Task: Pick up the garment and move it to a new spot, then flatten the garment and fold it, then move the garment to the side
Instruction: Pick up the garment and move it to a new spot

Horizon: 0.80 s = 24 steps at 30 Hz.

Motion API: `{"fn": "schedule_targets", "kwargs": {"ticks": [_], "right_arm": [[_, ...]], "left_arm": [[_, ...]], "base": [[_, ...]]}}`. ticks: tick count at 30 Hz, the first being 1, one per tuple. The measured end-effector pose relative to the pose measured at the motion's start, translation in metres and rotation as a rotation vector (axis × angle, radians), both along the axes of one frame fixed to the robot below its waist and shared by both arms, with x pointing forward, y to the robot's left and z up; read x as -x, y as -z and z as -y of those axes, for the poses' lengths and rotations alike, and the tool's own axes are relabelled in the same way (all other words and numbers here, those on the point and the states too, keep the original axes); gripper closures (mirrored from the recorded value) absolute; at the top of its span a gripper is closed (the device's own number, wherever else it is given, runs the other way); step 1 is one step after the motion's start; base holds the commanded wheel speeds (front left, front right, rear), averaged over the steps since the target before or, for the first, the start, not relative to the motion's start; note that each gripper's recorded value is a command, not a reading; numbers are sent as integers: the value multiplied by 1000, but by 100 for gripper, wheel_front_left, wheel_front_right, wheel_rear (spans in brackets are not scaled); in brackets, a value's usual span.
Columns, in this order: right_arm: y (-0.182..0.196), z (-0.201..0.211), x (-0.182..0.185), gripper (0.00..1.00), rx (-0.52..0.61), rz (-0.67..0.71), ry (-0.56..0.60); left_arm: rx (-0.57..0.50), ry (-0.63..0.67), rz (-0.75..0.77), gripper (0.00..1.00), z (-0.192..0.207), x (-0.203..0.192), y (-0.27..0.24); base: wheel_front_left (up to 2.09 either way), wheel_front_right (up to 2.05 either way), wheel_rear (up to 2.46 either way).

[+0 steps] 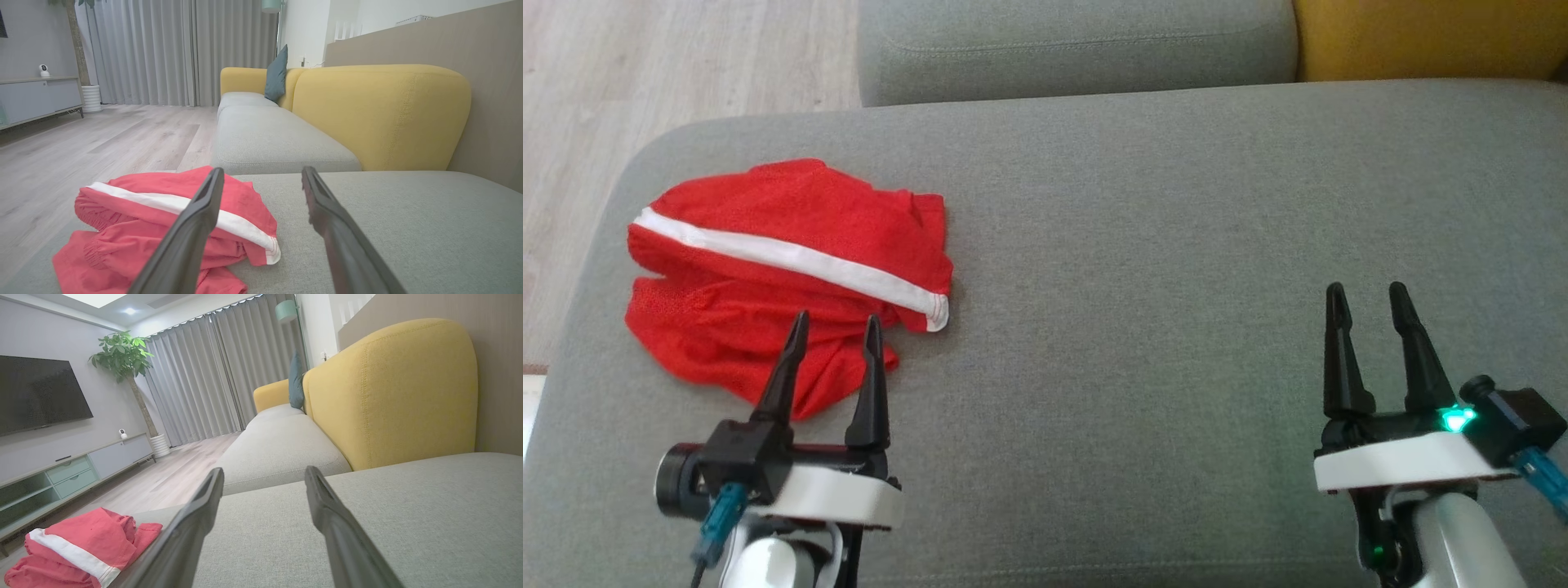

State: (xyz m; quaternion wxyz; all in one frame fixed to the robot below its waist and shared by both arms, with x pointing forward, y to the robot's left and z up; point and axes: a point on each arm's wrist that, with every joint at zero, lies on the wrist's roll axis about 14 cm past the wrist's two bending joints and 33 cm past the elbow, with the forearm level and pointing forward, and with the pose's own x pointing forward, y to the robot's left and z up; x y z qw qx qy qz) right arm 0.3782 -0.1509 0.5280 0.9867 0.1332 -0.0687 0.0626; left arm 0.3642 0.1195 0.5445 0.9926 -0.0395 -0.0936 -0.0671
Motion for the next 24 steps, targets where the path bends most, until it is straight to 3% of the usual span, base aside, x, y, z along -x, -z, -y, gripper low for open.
{"fn": "schedule_targets", "kwargs": {"ticks": [10, 24], "right_arm": [[2, -34, -8, 0, 1, -5, -100], [13, -113, -7, 0, 13, -40, -332]], "left_arm": [[0, -111, 11, 0, -36, 13, -4], [2, -387, 4, 0, -115, 61, -1]], "base": [[0, 0, 0], [0, 0, 0]]}}
